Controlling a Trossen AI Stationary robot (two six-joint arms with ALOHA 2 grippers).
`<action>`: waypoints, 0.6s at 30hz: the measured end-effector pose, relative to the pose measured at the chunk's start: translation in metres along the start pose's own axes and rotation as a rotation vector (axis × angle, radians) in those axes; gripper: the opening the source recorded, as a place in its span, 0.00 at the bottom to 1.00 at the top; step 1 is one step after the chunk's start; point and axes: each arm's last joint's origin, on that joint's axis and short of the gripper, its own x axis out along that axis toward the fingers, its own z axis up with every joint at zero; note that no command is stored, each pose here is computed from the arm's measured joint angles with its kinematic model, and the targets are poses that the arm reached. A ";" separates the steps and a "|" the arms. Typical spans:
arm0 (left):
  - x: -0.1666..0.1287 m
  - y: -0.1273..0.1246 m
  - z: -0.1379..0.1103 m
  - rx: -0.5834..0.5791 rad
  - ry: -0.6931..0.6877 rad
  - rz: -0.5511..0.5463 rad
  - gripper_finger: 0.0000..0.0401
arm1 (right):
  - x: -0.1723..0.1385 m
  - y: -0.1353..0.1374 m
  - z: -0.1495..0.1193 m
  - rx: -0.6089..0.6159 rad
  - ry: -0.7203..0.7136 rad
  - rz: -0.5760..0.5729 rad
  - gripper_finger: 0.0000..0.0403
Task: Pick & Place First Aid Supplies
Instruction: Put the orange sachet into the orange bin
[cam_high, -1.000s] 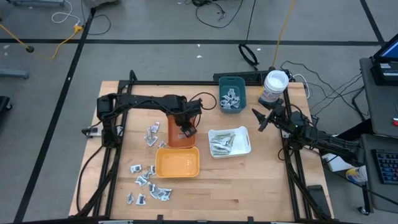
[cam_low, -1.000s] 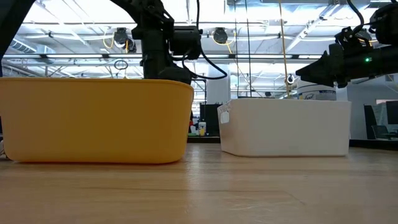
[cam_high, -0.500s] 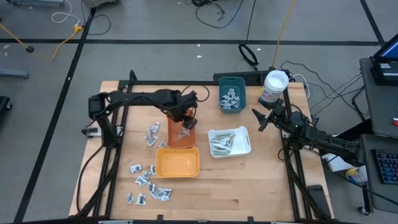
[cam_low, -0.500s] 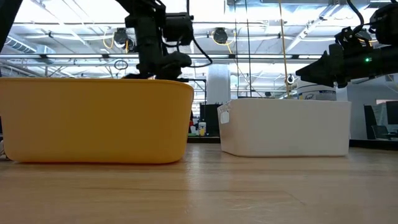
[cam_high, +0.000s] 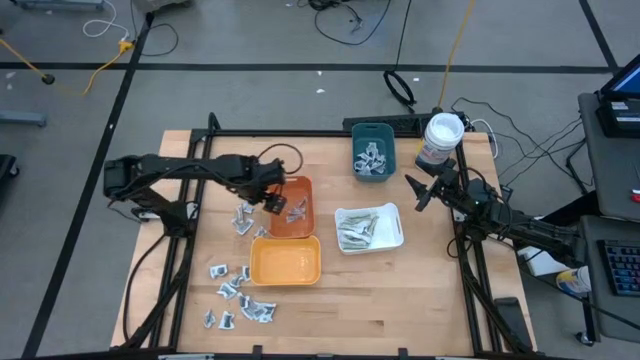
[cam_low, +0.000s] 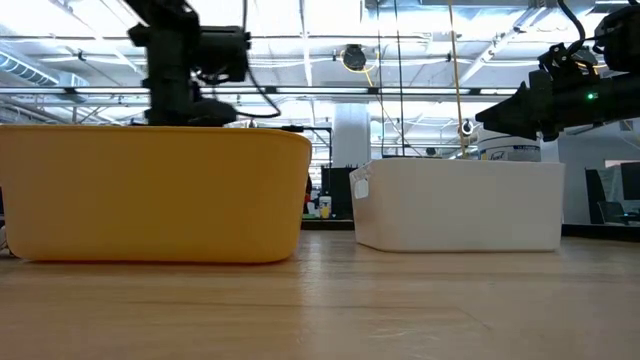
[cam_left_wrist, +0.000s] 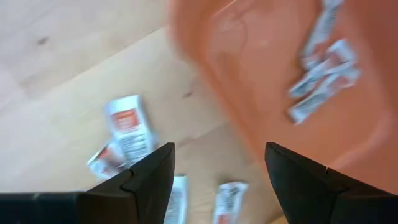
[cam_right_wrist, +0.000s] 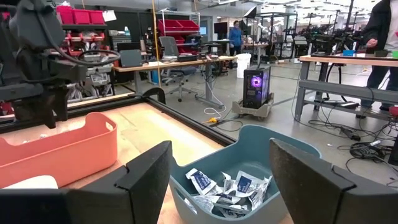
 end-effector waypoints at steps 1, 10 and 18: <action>0.001 0.006 -0.003 -0.007 0.001 0.006 0.64 | 0.000 0.000 0.000 0.000 0.000 0.000 0.65; 0.009 0.049 -0.013 -0.080 -0.033 0.103 0.64 | 0.000 0.000 0.000 0.000 0.000 0.000 0.65; 0.037 0.069 -0.011 -0.067 -0.035 0.167 0.64 | 0.000 0.000 0.000 0.000 0.000 0.000 0.65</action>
